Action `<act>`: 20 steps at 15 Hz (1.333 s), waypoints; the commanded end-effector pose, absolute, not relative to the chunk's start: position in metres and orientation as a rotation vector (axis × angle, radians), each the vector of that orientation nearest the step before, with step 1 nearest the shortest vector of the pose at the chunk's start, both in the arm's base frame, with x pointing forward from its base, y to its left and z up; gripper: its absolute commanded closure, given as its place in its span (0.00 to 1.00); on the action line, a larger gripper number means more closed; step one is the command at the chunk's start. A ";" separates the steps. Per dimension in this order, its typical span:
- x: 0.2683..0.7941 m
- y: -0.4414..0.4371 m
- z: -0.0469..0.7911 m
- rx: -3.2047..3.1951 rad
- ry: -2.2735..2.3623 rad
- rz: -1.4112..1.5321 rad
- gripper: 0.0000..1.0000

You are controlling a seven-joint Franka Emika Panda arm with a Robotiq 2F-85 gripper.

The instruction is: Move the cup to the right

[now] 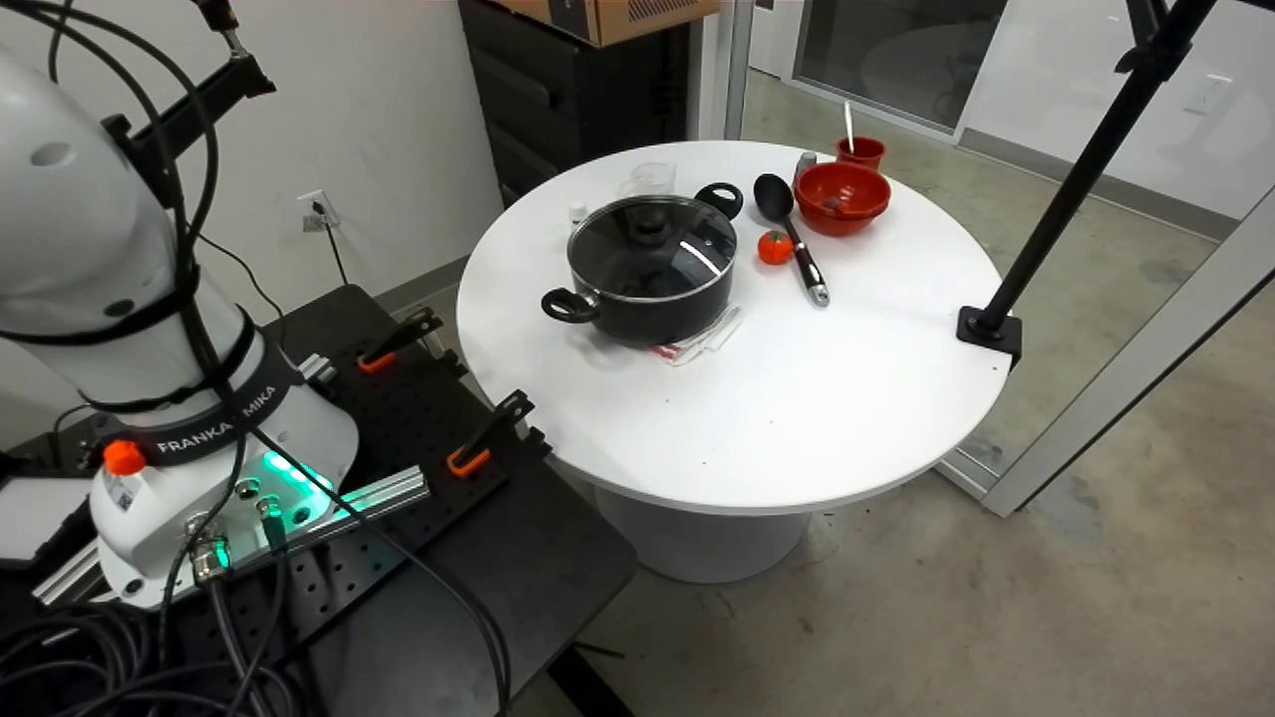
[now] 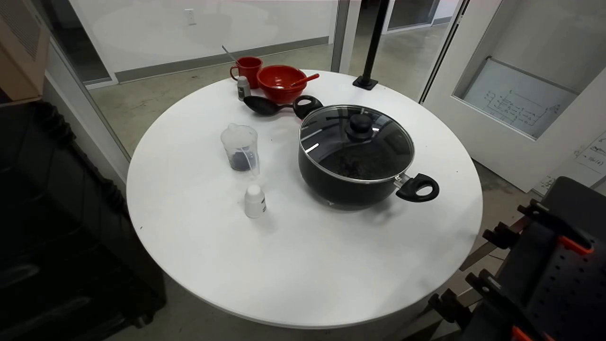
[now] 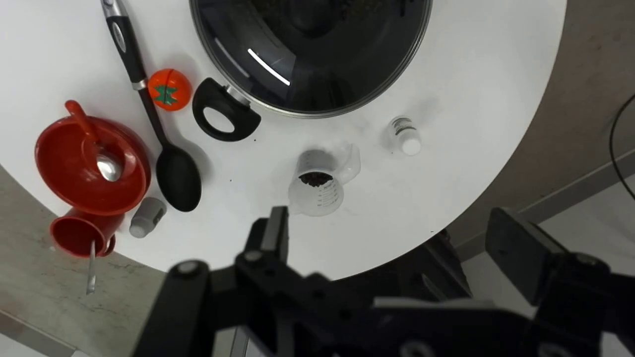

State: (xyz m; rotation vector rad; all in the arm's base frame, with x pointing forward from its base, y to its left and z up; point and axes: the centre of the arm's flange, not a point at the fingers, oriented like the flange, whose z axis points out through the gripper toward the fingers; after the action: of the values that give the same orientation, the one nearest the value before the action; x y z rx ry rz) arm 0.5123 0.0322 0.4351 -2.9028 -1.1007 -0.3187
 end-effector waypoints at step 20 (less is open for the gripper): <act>0.697 0.162 0.354 -2.713 -1.587 -0.119 0.00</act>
State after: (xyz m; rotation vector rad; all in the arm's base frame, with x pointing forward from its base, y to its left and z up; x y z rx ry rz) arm 0.6820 0.1460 0.3686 -2.7468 -1.5001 -0.2004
